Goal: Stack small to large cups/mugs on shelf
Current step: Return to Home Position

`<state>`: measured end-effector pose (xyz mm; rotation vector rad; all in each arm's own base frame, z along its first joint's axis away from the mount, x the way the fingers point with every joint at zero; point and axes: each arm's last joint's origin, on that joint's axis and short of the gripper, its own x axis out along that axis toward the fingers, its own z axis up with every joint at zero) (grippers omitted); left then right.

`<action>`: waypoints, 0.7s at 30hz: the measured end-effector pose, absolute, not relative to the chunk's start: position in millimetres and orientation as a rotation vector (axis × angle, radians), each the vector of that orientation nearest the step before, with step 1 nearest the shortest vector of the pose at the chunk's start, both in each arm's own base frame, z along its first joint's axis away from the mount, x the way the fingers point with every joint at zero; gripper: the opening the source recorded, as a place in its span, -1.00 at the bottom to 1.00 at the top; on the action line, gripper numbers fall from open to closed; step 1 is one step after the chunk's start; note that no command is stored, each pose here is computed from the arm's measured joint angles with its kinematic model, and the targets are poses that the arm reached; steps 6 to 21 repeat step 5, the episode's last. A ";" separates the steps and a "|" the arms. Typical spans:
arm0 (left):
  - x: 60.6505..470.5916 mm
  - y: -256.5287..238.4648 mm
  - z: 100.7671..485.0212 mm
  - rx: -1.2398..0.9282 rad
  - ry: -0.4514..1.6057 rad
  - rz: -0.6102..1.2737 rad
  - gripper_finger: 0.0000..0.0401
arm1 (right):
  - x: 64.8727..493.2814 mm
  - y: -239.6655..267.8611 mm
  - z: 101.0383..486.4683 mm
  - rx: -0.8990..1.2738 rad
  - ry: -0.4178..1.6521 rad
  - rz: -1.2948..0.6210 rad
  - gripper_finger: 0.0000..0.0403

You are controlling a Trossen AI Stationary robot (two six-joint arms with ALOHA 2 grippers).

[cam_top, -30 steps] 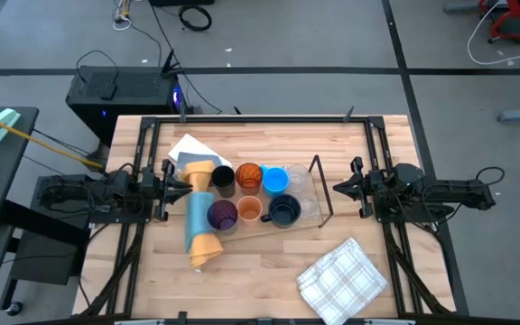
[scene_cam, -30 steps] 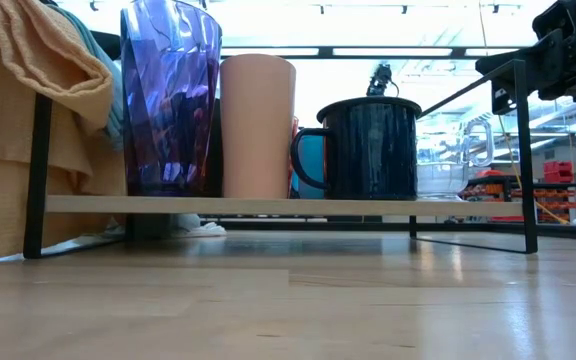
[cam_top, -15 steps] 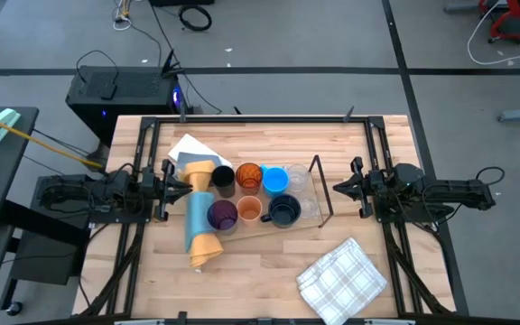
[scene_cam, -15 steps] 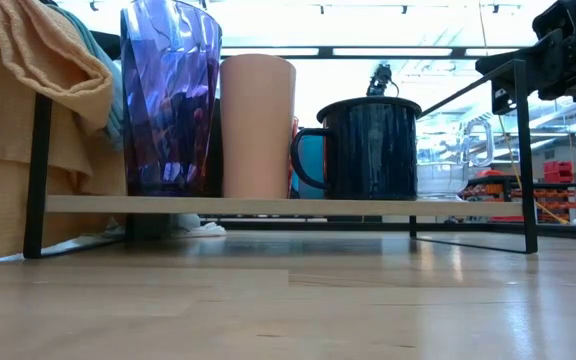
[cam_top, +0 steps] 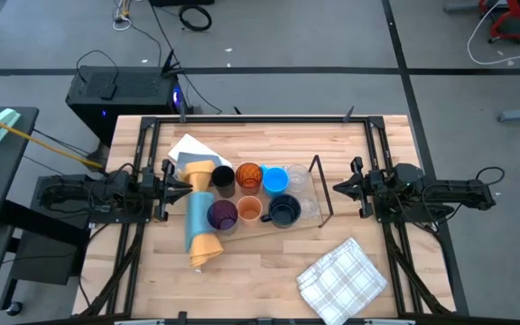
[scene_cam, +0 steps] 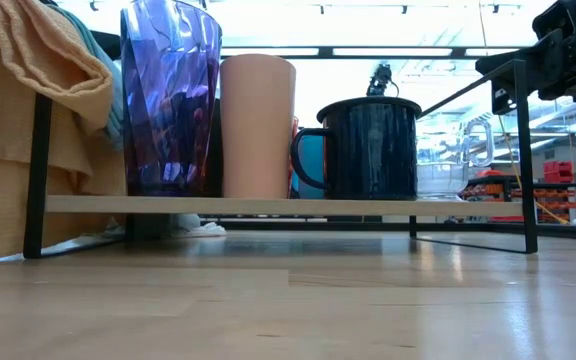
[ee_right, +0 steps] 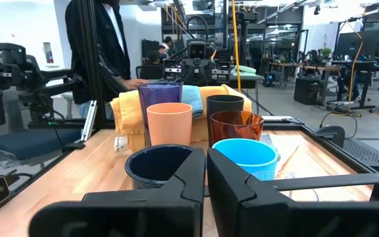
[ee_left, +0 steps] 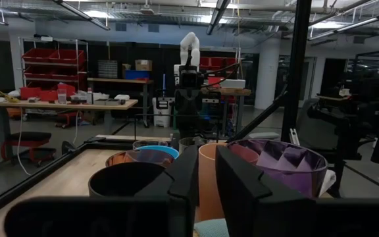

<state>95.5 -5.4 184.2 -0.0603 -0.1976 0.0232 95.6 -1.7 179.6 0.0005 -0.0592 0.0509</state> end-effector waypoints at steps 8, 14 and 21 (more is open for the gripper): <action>95.4 -5.3 184.3 -0.060 -0.198 0.023 -0.72 | 95.6 -1.7 179.6 0.000 -0.059 0.050 -0.88; 95.4 -5.3 184.3 -0.060 -0.198 0.023 -0.72 | 95.6 -1.7 179.6 0.000 -0.059 0.050 -0.88; 95.4 -5.3 184.3 -0.060 -0.198 0.023 -0.72 | 95.6 -1.7 179.6 0.000 -0.059 0.050 -0.88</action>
